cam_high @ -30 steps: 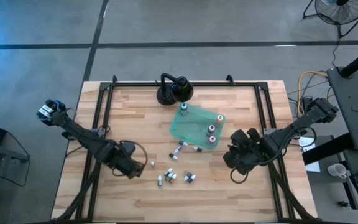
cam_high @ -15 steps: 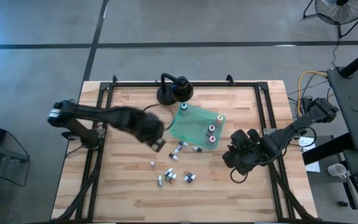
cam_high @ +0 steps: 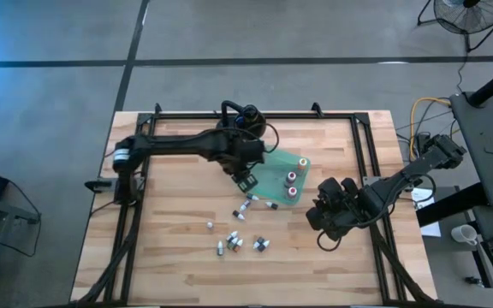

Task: Pick & Place food coloring
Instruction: Put the large yellow food coloring bottle into the bin

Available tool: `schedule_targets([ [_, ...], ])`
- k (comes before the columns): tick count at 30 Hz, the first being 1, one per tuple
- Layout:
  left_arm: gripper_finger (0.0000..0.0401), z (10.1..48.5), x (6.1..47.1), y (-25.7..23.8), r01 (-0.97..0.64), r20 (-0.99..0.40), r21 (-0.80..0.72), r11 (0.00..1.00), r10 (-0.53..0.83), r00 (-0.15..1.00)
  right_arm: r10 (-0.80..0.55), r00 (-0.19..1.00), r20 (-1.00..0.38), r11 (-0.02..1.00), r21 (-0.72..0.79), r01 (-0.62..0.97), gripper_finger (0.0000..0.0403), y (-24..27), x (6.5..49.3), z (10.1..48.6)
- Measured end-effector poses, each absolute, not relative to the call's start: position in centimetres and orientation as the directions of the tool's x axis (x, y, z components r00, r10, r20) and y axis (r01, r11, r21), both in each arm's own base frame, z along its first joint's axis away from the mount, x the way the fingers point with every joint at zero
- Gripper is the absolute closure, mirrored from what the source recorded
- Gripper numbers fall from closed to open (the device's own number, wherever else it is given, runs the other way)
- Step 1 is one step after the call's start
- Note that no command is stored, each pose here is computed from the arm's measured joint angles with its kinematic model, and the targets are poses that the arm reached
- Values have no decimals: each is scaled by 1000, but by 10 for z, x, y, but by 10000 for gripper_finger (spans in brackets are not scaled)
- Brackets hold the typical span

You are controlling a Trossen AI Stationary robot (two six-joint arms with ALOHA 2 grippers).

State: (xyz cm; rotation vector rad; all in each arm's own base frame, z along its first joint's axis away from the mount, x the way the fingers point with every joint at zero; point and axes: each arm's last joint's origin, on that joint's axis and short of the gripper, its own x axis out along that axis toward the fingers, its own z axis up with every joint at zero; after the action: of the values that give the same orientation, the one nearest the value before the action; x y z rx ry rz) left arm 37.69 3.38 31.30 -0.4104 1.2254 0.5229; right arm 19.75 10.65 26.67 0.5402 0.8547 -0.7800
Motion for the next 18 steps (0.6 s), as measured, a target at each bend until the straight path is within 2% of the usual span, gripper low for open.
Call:
schedule_targets([
  [9, 303, 272, 397, 43, -542, -980, 45, 839, 143, 139, -391, 405, -827, 605, 100, 790, 310, 106, 196, 263],
  [18, 302, 243, 409, 42, -498, -993, 43, 866, 92, 73, -406, 375, -834, 553, 103, 827, 309, 103, 193, 251],
])
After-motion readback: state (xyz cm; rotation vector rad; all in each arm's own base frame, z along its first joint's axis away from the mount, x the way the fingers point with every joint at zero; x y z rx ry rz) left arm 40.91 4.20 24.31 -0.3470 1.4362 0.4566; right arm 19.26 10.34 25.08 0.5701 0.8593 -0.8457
